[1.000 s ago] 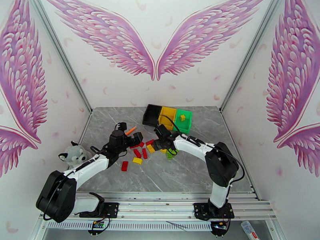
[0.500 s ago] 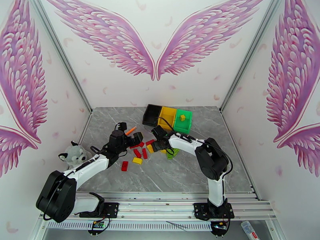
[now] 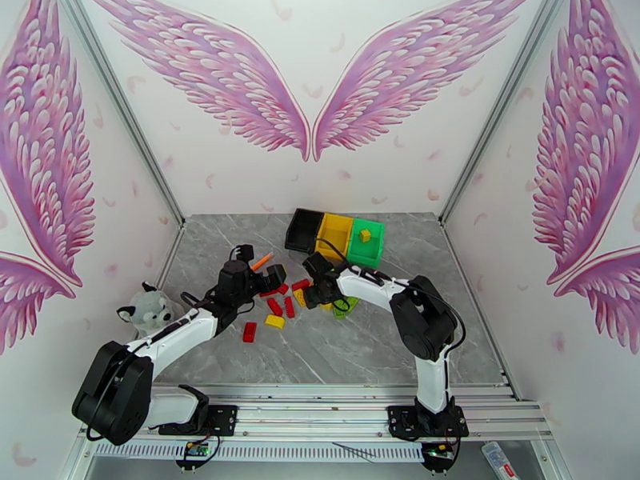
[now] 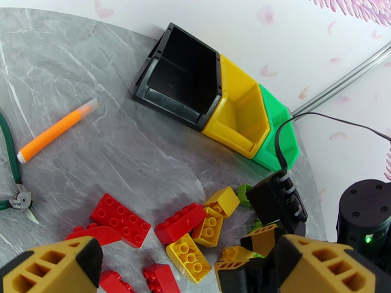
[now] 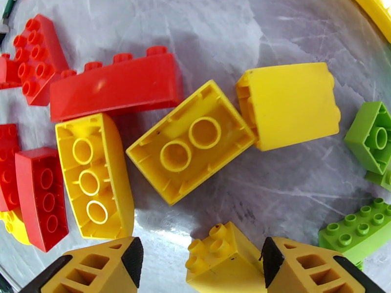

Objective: Sort the legos into containers by color

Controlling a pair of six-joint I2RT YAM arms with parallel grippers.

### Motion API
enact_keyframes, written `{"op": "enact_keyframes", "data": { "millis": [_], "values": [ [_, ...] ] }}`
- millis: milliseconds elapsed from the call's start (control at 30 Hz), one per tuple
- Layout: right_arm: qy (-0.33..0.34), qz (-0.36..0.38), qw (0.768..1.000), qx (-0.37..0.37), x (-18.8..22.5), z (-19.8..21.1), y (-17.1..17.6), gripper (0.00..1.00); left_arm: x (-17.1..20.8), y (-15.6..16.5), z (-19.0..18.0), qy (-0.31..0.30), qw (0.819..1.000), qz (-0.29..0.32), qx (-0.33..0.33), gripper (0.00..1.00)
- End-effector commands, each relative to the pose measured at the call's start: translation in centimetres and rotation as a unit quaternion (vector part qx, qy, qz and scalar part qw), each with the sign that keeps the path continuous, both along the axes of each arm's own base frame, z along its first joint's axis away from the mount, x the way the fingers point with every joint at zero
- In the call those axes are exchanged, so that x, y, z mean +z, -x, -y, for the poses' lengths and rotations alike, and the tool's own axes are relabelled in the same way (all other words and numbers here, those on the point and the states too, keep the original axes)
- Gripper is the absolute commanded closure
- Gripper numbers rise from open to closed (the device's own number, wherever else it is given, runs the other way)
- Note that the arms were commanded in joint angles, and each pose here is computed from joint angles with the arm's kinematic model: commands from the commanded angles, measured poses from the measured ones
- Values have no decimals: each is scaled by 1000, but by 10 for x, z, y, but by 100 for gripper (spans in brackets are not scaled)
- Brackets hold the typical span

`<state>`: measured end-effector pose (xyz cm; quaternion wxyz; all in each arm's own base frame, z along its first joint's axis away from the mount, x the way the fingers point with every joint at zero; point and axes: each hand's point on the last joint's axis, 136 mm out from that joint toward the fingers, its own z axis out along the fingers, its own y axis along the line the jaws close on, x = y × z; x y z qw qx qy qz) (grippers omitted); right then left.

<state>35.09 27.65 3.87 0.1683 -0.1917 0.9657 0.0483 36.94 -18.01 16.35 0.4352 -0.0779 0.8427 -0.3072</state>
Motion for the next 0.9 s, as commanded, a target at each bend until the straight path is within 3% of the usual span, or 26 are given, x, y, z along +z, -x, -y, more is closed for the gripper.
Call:
{"op": "enact_keyframes", "data": {
  "millis": [0,367,567,733,867],
  "values": [
    [18,-2,1000,0,4,7,13,35,4,2,-3,-1,1000,8,2,1],
    [36,7,999,0,-1,11,18,48,2,2,-1,1,1000,5,-1,1],
    [47,22,999,-7,0,16,13,60,-2,1,3,4,1000,1,-6,1],
    [38,38,998,-16,11,17,9,69,-9,2,15,0,1000,-4,-20,1],
    [14,62,997,-40,34,26,2,71,-8,5,28,-13,999,1,-36,1]
  ]
}}
